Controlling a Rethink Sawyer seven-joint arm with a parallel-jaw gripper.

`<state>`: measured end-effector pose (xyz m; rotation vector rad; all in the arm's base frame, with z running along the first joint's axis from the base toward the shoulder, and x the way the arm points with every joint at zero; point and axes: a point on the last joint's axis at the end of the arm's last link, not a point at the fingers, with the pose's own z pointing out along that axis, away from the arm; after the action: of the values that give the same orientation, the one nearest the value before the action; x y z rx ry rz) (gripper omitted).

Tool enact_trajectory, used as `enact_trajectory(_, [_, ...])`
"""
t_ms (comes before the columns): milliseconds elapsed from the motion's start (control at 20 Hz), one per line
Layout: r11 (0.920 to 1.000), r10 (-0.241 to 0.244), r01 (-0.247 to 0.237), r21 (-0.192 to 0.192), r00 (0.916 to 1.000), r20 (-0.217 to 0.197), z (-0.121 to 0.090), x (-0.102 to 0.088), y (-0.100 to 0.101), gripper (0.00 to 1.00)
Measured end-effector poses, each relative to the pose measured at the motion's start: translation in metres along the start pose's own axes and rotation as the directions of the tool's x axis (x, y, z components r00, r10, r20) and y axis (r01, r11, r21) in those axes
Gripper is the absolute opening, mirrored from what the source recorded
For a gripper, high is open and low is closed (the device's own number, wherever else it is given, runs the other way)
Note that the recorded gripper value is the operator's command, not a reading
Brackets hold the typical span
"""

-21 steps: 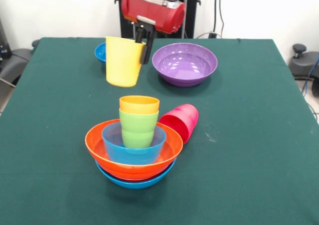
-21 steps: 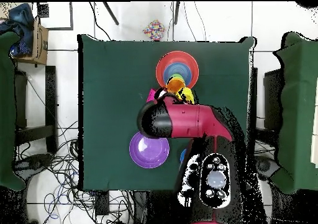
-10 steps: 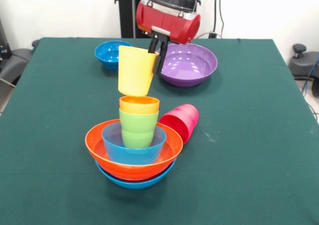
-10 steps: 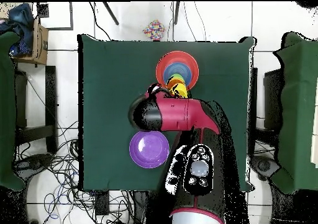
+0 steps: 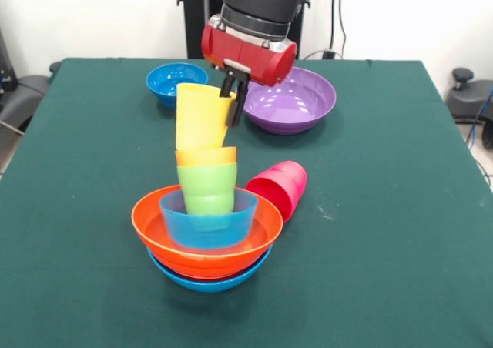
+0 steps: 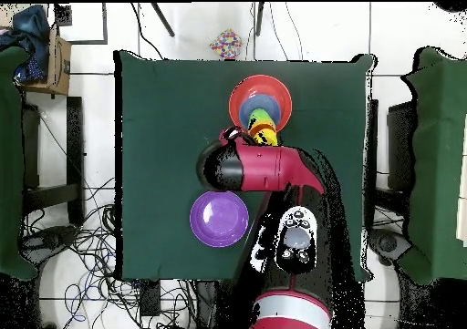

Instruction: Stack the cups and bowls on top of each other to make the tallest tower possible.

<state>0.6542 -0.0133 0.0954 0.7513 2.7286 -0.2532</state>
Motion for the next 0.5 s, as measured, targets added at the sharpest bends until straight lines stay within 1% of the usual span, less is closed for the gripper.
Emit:
enact_trajectory(300, [0.9999, 0.008, -0.008, 0.01, 0.9999, -0.008, 0.008, 0.0039, -0.0044, 0.0])
enact_trajectory(500, [0.9997, 0.021, -0.021, 0.013, 0.9997, -0.013, 0.0088, 0.0044, -0.0044, 0.0])
